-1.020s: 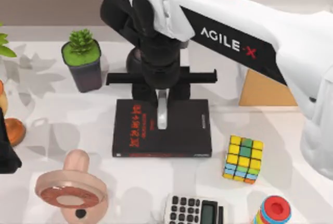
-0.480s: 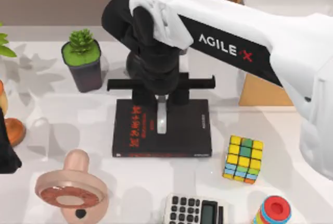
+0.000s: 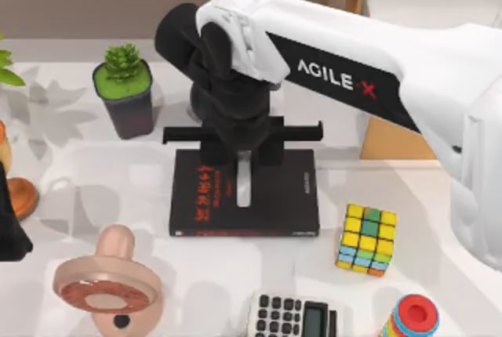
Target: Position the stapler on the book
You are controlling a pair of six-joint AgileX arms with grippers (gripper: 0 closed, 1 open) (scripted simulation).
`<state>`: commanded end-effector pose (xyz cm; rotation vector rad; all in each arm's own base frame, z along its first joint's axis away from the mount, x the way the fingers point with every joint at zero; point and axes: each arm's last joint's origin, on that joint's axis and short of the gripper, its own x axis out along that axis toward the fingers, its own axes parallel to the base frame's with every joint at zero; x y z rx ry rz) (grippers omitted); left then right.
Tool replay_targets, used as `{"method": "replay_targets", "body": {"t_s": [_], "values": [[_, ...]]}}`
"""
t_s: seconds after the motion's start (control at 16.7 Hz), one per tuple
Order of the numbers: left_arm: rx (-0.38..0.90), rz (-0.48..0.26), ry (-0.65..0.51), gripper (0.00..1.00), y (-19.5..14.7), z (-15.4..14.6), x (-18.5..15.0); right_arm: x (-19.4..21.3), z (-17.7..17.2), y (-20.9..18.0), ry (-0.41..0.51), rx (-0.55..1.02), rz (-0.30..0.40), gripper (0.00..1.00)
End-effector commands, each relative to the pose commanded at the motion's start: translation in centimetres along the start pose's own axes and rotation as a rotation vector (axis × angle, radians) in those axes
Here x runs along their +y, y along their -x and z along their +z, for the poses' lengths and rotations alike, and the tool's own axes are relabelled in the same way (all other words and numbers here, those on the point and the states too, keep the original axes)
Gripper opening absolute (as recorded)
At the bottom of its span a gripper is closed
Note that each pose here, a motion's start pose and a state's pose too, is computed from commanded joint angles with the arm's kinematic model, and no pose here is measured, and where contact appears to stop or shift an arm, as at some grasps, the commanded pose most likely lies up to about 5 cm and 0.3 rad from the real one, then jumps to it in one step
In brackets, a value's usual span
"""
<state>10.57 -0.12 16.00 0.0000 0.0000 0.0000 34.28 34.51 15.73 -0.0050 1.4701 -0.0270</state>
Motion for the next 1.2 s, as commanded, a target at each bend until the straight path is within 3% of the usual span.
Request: {"method": "replay_targets", "body": {"t_s": [0.06, 0.84, 1.2], "values": [[0.0, 0.0, 0.0, 1.0, 0.0, 0.0, 0.0, 0.0, 0.0, 0.0, 0.0, 0.0, 0.0, 0.0], [0.0, 0.0, 0.0, 1.0, 0.0, 0.0, 0.0, 0.0, 0.0, 0.0, 0.0, 0.0, 0.0, 0.98], [0.0, 0.0, 0.0, 1.0, 0.0, 0.0, 0.0, 0.0, 0.0, 0.0, 0.0, 0.0, 0.0, 1.0]]}}
